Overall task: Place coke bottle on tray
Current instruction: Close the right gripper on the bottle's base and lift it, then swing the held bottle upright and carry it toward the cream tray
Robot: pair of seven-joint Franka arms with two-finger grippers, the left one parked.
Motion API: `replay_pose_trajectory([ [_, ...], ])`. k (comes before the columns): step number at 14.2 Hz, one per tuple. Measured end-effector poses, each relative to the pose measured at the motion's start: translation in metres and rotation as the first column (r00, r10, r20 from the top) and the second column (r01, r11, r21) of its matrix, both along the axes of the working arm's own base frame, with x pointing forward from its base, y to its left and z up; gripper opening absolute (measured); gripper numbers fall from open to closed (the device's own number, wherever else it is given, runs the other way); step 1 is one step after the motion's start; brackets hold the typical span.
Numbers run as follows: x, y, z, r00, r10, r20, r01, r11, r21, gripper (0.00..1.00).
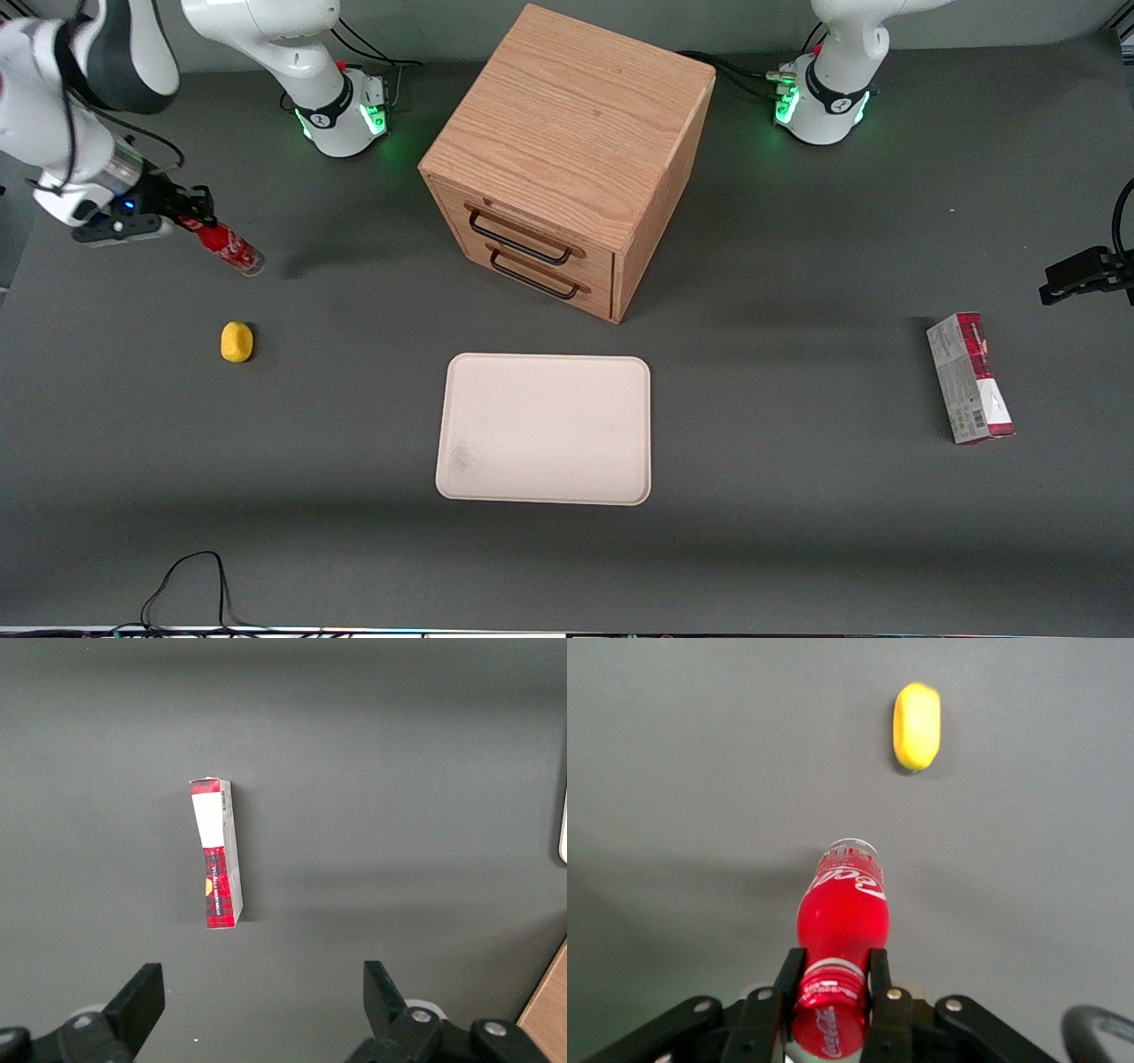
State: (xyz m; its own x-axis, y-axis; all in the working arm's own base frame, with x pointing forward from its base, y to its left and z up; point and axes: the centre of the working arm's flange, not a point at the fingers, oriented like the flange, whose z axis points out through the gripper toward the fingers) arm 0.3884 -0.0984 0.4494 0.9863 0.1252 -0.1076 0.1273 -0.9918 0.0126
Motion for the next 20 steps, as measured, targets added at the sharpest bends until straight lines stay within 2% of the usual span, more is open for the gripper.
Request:
replay_pose_trajectory([
  [3,0.01,0.01,0.095,0.999,0.026,0.025,-0.026,0.999,-0.02,0.33],
  [6,0.008,0.015,0.177,0.999,0.03,0.031,-0.029,0.999,-0.03,0.33],
  [9,0.009,0.023,0.227,0.998,0.039,0.048,-0.037,0.999,-0.038,0.33],
  [11,0.023,0.032,0.237,0.997,0.052,0.057,-0.051,0.998,-0.028,0.33],
  [13,0.051,0.045,0.241,0.996,0.058,0.062,-0.058,0.998,0.01,0.33],
  [15,0.093,0.064,0.241,0.996,0.072,0.049,-0.074,0.997,0.028,0.33],
  [18,0.154,0.123,0.236,0.987,0.152,0.042,-0.153,0.988,0.018,0.33],
  [20,0.185,0.172,0.228,0.975,0.215,0.053,-0.216,0.976,0.007,0.33],
])
